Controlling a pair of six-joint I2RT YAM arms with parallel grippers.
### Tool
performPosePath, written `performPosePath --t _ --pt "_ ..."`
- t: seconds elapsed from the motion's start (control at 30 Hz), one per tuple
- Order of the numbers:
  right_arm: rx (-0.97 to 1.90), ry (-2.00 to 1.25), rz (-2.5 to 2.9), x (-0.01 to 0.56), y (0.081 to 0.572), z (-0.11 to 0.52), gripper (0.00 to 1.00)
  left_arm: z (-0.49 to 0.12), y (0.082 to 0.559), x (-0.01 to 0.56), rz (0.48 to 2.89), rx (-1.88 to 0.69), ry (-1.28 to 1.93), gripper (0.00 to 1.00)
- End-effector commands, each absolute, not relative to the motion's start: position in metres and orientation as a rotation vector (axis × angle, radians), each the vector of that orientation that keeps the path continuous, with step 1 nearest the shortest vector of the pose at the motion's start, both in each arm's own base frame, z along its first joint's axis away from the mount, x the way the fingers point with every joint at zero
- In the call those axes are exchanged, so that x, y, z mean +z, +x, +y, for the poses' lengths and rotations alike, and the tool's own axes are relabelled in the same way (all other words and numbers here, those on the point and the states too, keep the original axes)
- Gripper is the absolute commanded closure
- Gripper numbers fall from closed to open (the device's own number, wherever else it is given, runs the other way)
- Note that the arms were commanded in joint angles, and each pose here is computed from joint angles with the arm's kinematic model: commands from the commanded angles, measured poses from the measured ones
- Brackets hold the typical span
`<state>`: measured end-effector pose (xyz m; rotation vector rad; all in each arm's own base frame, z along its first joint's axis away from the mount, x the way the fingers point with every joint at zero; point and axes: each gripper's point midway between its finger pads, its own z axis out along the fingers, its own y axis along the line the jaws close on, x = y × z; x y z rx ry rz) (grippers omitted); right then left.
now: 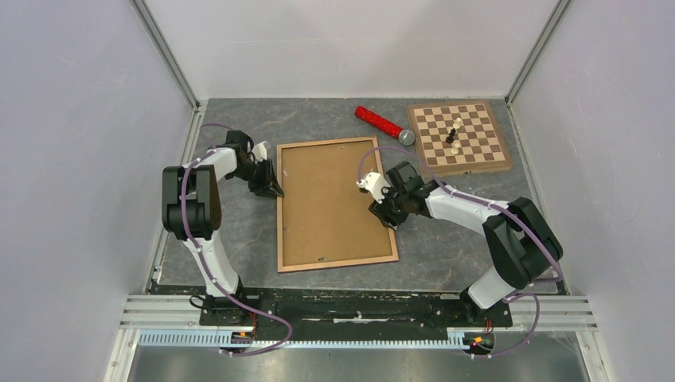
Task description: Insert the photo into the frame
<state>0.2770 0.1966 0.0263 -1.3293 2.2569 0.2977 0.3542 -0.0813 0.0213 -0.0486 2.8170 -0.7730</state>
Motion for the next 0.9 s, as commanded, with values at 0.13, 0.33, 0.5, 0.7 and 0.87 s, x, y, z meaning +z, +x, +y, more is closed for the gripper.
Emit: performPosePath --t 0.13,0.33,0.5,0.7,0.87 --pt "0.332 -1.441 2.173 0.034 0.282 0.21 0.55 -0.076 0.366 0.021 2.783 -0.709 -0.01 0.98" --pt "0.391 -1.52 2.125 0.033 0.275 0.221 0.63 -0.076 0.365 0.02 2.787 -0.71 -0.008 0.98" --pt "0.408 -1.57 2.093 0.03 0.271 0.223 0.68 -0.076 0.365 0.02 2.789 -0.708 -0.006 0.98" --pt "0.358 -1.614 2.051 0.03 0.276 0.219 0.7 -0.076 0.366 0.02 2.788 -0.71 -0.006 0.98" --pt "0.304 -1.661 2.005 0.032 0.282 0.216 0.7 -0.076 0.365 0.021 2.788 -0.704 -0.003 0.98"
